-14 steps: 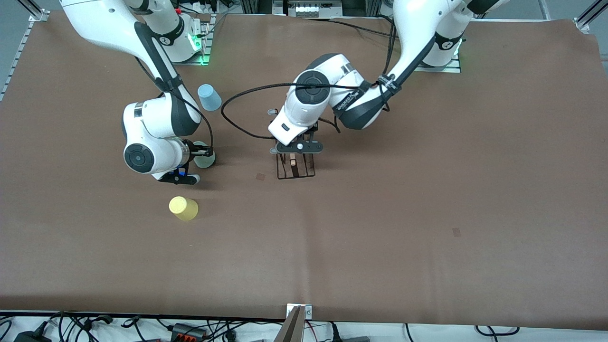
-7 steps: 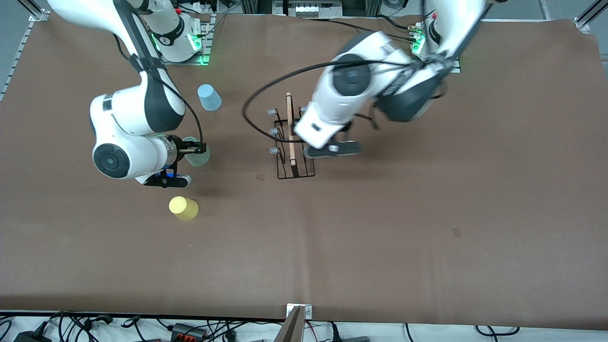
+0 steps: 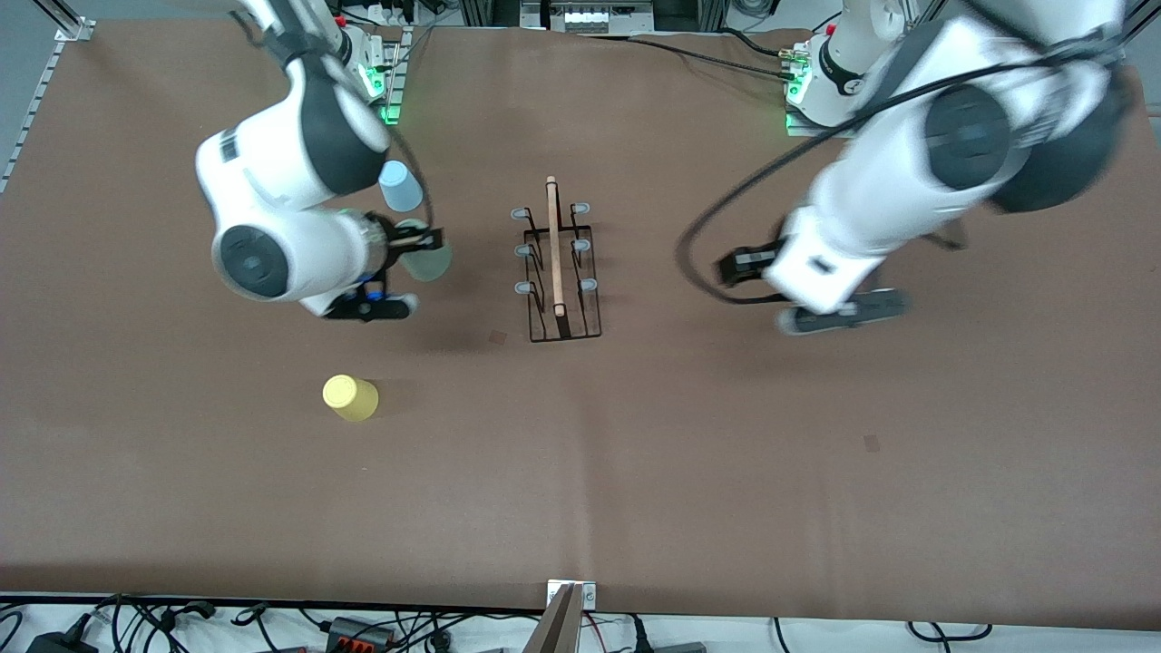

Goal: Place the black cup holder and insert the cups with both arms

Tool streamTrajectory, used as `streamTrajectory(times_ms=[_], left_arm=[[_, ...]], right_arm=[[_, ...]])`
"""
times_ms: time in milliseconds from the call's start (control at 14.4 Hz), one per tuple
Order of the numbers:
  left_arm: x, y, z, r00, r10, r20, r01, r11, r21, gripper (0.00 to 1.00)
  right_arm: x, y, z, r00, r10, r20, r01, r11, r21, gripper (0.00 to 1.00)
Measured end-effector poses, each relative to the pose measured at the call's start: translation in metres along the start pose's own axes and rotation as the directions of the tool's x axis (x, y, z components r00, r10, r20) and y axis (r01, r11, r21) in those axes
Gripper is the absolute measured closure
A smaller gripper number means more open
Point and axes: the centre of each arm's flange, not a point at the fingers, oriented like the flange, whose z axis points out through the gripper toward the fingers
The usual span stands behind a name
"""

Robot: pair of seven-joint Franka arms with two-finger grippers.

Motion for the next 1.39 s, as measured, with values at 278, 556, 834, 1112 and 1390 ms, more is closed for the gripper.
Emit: streamTrajectory(times_ms=[278,556,834,1112,1390], left_arm=[[0.009,-0.047,-0.012,0.999,-0.003,0.038,0.002,1.0,0.029,0.0],[0.009,-0.062,-0.008,0.996,0.007,0.085,-0.012,0.998,0.058,0.0],[0.017,-0.103,-0.013,0.992,0.07,0.102,-0.076,0.996,0.055,0.0],[0.001,-0.127,0.007,0.995,0.1,0.017,-0.101,0.99,0.101,0.0],[0.001,-0.212,0.016,0.98,0.198,-0.019,-0.194,0.974,0.12,0.0]], right_arm=[[-0.032,-0.077,0.027,0.999,0.013,-0.029,-0.013,1.0,-0.015,0.34],[-0.028,-0.095,0.051,1.0,0.012,0.005,-0.012,1.0,0.004,0.34],[-0.025,-0.105,0.073,0.999,0.005,0.035,-0.005,1.0,-0.017,0.34],[-0.026,-0.111,0.085,0.999,-0.001,0.051,0.003,0.999,-0.034,0.34],[-0.022,-0.107,0.099,0.997,0.011,0.074,-0.007,0.999,-0.05,0.34]])
